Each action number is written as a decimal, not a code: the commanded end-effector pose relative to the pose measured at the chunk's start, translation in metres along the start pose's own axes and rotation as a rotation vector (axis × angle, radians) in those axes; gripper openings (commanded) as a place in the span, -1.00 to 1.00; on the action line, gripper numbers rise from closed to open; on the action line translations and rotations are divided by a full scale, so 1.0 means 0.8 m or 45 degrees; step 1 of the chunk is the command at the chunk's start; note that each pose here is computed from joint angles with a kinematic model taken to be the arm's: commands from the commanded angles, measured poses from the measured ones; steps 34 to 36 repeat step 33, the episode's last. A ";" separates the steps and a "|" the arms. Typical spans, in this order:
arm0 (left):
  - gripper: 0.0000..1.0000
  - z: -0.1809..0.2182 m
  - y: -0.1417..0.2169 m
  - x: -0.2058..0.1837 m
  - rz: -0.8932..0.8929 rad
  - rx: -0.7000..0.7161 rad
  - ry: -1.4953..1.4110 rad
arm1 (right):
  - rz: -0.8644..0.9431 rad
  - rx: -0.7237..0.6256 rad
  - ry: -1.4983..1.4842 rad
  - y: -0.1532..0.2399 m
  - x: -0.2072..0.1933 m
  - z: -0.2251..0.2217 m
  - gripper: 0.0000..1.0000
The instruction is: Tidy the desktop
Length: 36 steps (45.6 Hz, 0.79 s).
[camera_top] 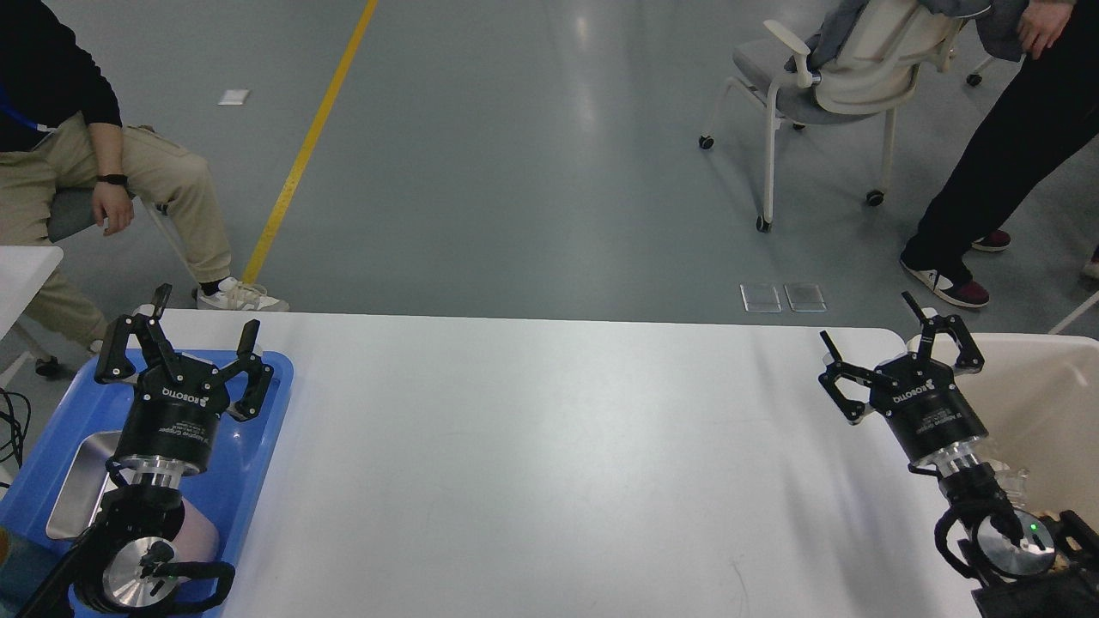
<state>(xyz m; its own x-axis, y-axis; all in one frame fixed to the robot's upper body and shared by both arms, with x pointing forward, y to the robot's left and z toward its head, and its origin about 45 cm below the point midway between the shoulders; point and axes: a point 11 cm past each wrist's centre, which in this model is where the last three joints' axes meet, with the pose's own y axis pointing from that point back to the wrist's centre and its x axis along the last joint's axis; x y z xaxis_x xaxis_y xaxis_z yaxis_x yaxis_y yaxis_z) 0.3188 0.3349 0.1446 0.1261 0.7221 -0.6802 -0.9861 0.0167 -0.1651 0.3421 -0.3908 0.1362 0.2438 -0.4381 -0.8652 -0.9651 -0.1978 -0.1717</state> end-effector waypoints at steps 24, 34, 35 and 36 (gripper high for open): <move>0.94 -0.007 0.015 0.009 0.047 0.010 0.013 | 0.041 0.004 -0.126 0.046 0.008 0.053 1.00; 0.95 -0.012 0.021 0.011 0.060 0.015 0.026 | 0.005 0.007 -0.171 0.028 -0.004 0.071 1.00; 0.95 -0.012 0.021 0.011 0.060 0.015 0.026 | 0.005 0.007 -0.171 0.028 -0.004 0.071 1.00; 0.95 -0.012 0.021 0.011 0.060 0.015 0.026 | 0.005 0.007 -0.171 0.028 -0.004 0.071 1.00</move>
